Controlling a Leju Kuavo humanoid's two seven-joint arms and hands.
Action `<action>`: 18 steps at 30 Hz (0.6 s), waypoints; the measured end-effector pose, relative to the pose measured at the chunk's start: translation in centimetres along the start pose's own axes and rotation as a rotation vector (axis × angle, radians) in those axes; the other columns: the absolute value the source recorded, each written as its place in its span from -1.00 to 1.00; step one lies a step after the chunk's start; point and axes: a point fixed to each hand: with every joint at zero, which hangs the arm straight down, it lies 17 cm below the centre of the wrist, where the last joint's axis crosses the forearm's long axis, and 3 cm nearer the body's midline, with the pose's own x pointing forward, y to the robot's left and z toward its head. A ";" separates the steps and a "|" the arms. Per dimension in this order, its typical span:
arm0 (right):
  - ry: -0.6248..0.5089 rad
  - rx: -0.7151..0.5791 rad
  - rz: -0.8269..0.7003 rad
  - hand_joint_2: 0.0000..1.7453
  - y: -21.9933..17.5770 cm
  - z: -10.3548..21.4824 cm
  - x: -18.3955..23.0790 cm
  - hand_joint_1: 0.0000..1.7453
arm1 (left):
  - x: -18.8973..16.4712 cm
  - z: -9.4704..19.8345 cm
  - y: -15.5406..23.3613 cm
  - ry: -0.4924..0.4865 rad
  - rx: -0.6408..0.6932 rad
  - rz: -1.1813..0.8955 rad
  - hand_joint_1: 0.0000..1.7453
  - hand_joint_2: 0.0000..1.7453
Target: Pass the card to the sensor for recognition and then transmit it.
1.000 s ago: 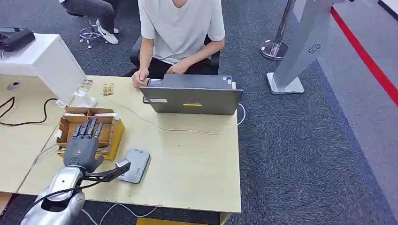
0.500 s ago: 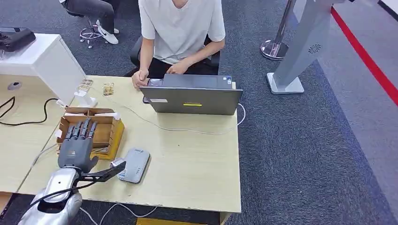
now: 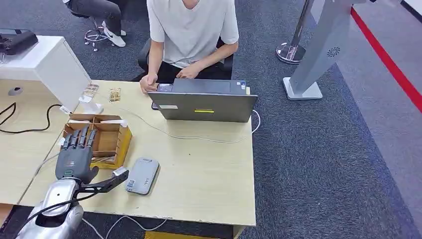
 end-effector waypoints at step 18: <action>0.002 -0.001 0.017 1.00 -0.1 0.0 0.1 -1.00 | 0.3 0.2 -1.0 -0.015 -0.049 0.021 1.00 1.00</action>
